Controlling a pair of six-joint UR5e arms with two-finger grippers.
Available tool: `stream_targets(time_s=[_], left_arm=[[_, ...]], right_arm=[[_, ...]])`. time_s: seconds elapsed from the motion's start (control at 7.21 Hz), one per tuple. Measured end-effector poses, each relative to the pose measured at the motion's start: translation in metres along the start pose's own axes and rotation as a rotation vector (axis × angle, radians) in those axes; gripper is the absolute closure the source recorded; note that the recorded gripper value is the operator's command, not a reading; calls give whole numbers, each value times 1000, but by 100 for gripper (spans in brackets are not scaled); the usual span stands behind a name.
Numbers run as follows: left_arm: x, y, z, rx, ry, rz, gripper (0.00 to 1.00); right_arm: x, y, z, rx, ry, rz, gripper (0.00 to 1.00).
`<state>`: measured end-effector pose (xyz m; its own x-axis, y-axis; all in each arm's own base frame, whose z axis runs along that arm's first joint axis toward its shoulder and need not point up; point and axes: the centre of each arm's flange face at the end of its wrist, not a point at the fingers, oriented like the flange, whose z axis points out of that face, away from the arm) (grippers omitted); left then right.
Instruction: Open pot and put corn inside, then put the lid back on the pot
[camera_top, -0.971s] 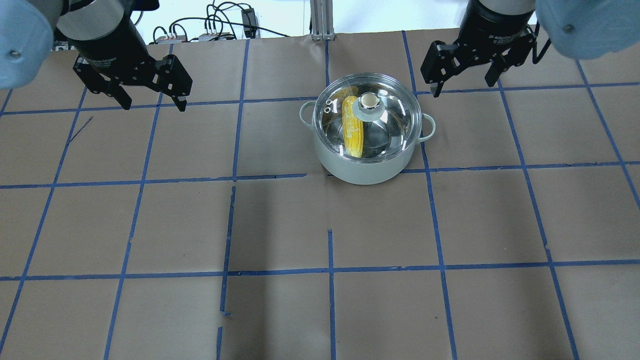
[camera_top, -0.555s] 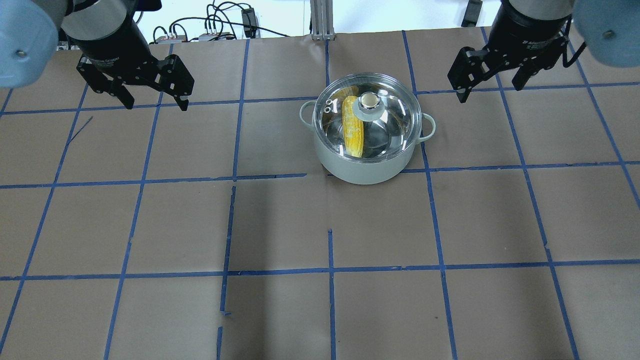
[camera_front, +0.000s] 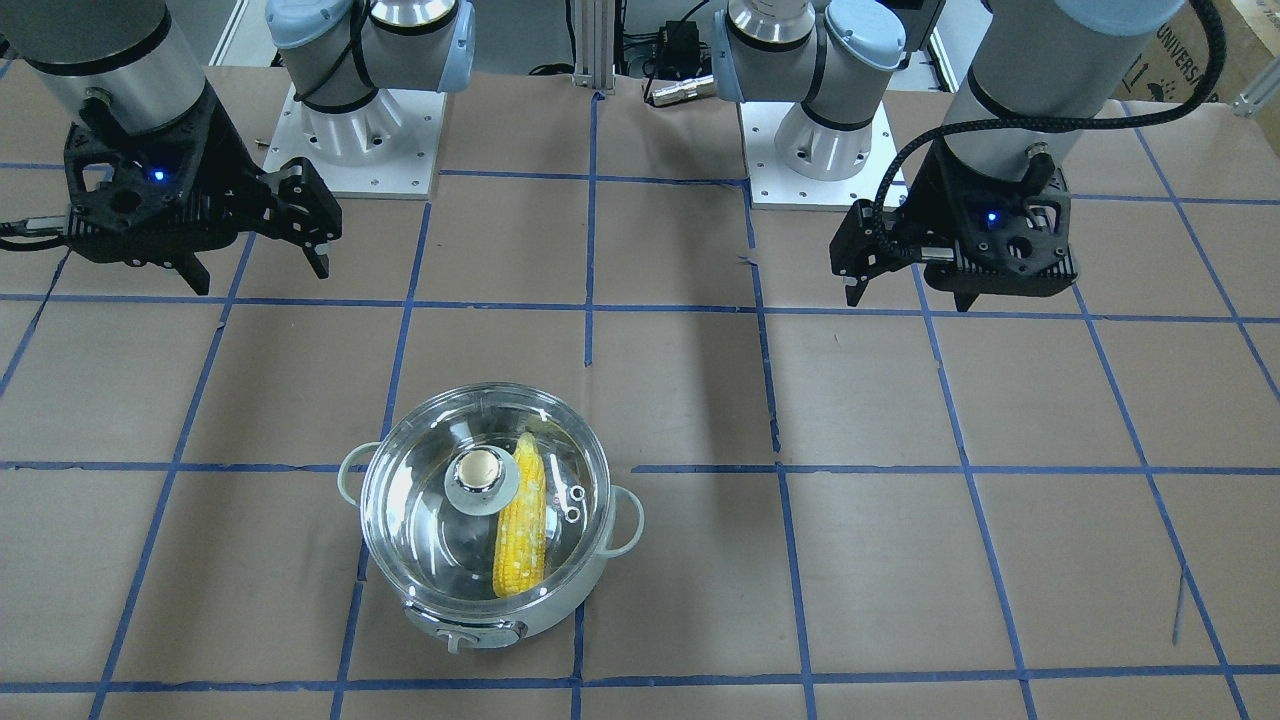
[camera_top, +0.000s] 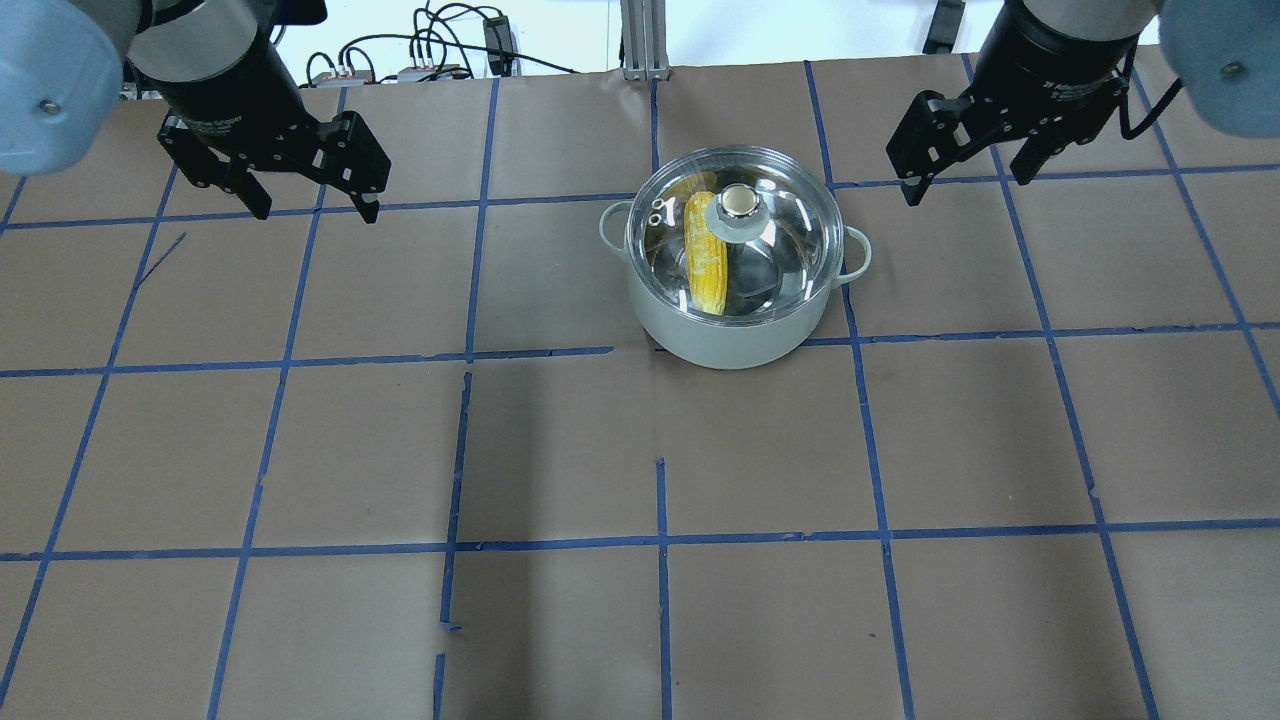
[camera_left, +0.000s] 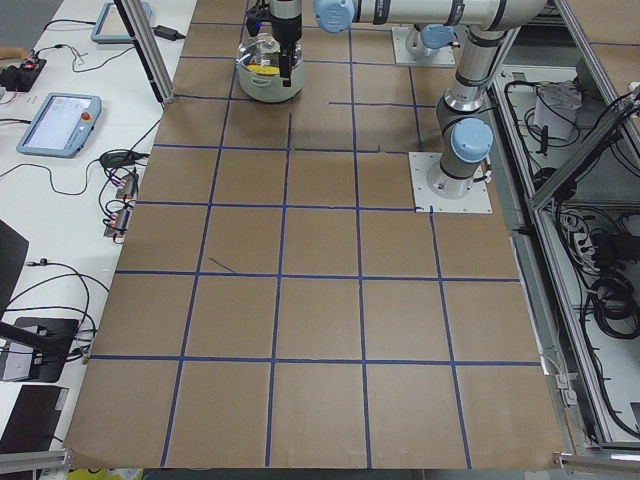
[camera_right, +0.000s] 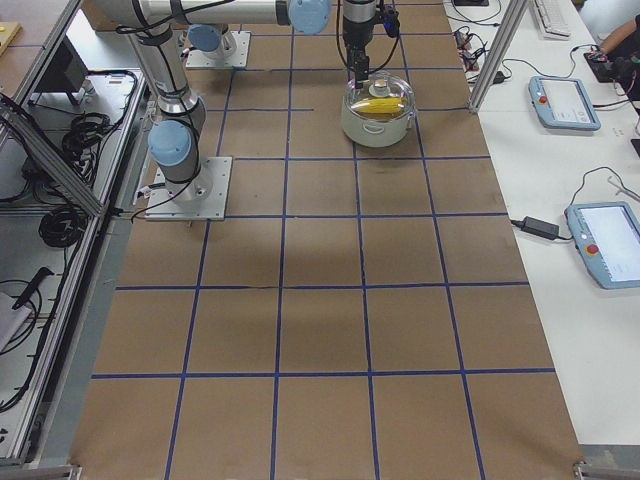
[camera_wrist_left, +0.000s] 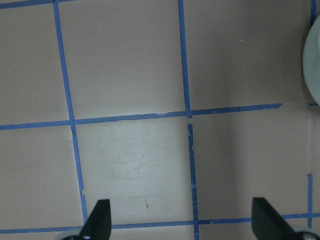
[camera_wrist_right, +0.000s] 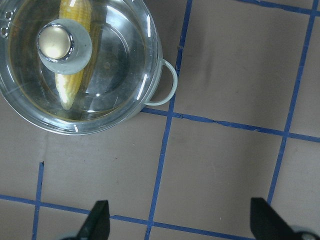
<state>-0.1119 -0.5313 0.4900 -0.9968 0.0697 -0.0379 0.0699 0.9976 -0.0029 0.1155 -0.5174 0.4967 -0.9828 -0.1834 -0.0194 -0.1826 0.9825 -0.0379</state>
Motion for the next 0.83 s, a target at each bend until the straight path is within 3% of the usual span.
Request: stream_targets(time_s=[0.83], left_arm=[[0, 0, -1, 1, -2, -3, 0]], right_arm=[[-1, 0, 7, -13, -8, -6, 0]])
